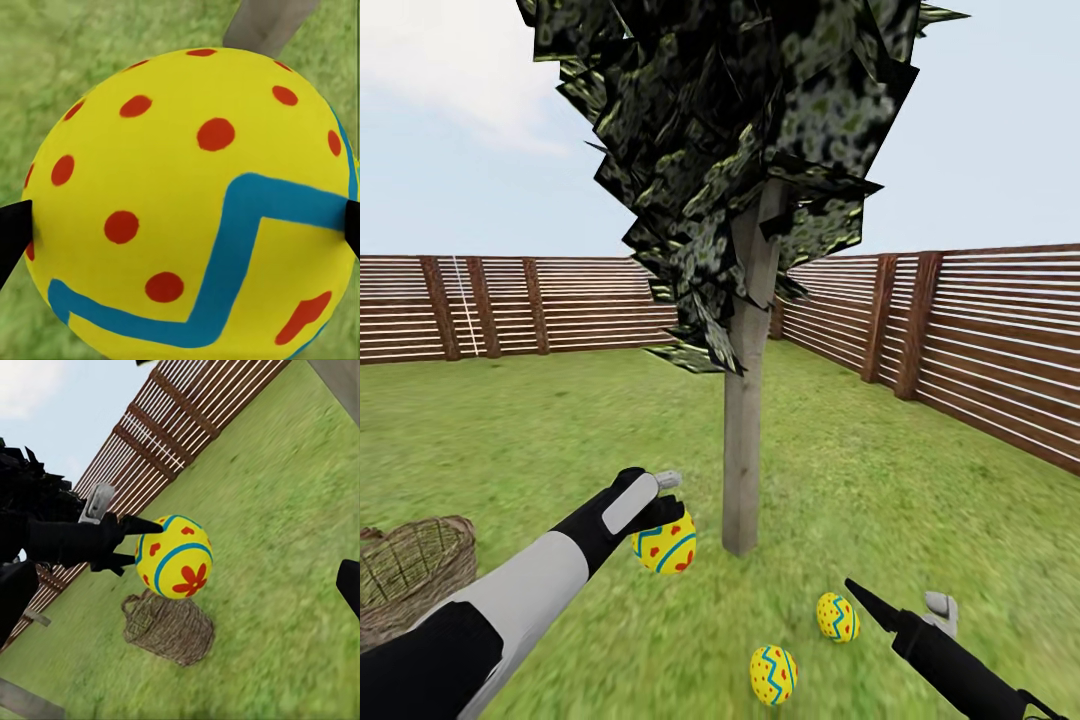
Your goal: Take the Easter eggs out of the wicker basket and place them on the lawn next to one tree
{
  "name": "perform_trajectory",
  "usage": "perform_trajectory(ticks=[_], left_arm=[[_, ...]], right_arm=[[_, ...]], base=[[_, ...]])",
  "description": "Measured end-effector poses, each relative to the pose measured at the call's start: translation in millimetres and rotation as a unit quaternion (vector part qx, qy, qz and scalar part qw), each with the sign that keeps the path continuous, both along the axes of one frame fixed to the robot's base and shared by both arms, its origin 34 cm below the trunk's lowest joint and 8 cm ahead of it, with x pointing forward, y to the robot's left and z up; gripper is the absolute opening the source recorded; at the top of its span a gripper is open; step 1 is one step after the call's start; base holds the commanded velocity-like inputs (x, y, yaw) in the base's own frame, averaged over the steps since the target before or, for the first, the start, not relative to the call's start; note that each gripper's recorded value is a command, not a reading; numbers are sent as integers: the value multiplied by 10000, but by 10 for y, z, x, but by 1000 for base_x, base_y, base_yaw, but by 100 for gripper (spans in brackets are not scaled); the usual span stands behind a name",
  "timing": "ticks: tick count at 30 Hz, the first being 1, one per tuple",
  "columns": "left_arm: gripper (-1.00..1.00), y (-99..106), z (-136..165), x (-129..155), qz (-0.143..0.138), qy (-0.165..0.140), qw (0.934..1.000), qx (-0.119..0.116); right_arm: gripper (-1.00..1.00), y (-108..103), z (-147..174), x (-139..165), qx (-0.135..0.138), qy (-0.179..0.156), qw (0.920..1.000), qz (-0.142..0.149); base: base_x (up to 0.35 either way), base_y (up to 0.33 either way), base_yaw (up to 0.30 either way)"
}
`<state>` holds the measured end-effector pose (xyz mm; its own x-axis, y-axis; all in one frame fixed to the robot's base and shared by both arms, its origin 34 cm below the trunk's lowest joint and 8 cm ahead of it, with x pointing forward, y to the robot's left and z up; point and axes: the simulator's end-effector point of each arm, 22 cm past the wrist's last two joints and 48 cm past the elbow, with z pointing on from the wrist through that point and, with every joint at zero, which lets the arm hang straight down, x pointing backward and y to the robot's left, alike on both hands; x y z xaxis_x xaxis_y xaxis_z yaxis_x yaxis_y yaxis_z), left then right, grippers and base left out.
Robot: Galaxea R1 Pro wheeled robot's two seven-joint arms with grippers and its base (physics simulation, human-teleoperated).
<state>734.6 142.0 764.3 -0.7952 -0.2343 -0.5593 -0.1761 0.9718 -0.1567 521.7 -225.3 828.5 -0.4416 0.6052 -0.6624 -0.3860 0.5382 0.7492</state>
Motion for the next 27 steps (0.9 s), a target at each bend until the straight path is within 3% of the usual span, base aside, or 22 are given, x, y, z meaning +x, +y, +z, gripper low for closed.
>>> perform_trajectory(ticks=[4,27], left_arm=[[-100,-40,-72,3,-63,-37,9999,-92],[-100,-68,-526,-62,-86,-78,9999,-96]], right_arm=[[100,-4,-79,-10,1,0,10000,-6],[100,-2,-551,-76,-11,16,10000,-15]], base=[[0,0,0],[0,0,0]])
